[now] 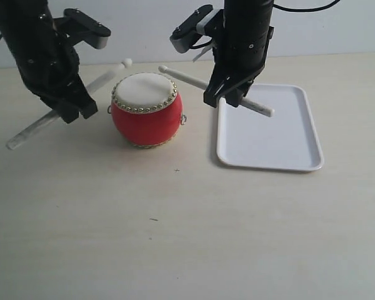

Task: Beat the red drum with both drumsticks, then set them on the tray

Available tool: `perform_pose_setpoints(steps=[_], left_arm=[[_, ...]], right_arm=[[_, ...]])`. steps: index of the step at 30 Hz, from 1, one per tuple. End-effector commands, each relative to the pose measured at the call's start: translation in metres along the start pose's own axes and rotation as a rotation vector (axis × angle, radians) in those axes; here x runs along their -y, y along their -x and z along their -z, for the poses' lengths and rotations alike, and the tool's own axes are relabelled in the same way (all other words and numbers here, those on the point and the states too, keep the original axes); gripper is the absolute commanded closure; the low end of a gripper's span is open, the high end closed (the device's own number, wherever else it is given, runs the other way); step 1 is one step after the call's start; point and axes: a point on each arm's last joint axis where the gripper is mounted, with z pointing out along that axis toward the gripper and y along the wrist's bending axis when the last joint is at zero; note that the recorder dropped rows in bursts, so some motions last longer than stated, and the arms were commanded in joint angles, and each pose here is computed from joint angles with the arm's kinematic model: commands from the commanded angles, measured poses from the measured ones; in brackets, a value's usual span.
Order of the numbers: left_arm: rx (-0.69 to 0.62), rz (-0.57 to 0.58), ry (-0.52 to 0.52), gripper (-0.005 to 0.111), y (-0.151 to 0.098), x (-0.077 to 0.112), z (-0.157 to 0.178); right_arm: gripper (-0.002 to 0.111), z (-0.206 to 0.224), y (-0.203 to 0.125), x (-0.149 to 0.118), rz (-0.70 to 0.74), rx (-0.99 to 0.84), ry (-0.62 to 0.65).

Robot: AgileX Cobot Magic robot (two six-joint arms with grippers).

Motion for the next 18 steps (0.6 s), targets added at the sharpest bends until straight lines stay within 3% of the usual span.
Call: perform_pose_setpoints(steps=[1, 18], left_arm=[[-0.068, -0.015, 0.006, 0.107, 0.013, -0.001, -0.013], [-0.05, -0.017, 0.049, 0.107, 0.027, -0.008, -0.008]], right_arm=[[0.108, 0.001, -0.002, 0.005, 0.013, -0.005, -0.036], [0.108, 0.001, -0.002, 0.008, 0.022, -0.014, -0.061]])
